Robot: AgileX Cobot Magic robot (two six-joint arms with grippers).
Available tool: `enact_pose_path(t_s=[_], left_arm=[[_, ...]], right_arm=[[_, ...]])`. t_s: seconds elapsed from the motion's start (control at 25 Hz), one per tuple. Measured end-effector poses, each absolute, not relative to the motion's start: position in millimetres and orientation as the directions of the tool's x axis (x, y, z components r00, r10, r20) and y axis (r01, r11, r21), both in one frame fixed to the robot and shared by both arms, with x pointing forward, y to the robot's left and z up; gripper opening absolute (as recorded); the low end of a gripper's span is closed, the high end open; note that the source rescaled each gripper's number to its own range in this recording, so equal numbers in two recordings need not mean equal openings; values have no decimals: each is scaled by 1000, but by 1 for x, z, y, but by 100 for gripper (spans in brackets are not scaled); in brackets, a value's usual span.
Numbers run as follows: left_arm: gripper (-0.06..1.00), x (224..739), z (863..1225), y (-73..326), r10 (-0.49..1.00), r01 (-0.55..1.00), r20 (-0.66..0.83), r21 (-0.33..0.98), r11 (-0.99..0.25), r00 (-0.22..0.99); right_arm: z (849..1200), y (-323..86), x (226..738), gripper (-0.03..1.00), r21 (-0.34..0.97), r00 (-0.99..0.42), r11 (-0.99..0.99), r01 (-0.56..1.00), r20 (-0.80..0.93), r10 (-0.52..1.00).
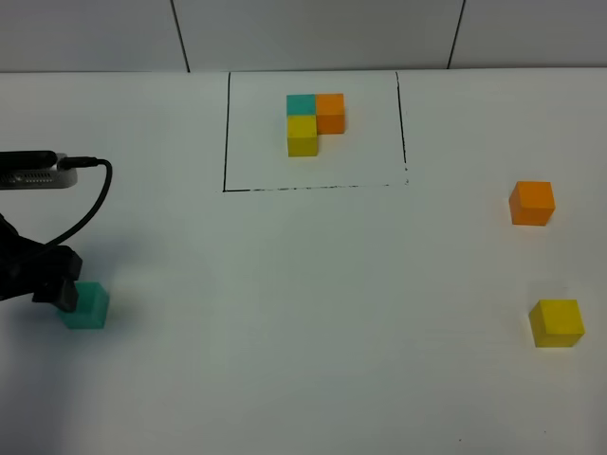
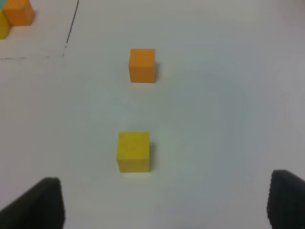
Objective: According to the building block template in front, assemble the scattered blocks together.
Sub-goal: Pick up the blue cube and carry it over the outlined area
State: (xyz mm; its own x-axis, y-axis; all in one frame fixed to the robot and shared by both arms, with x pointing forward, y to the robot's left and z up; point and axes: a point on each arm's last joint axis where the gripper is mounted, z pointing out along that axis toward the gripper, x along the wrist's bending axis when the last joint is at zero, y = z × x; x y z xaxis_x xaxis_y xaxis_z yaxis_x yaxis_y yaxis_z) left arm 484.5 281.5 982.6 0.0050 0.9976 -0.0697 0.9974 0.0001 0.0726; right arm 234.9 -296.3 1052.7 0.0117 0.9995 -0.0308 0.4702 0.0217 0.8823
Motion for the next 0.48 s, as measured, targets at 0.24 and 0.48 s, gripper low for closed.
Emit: enact_pose_path(t_s=[0.24, 0.48], left_arm=[[100, 495, 965, 281, 998, 998, -67, 56, 16, -13], [100, 504, 948, 281, 998, 999, -64, 45, 19, -16]], right_arm=[[1053, -296, 235, 73, 882, 12, 22, 470, -31, 999], [1053, -296, 235, 73, 882, 12, 22, 470, -31, 999]])
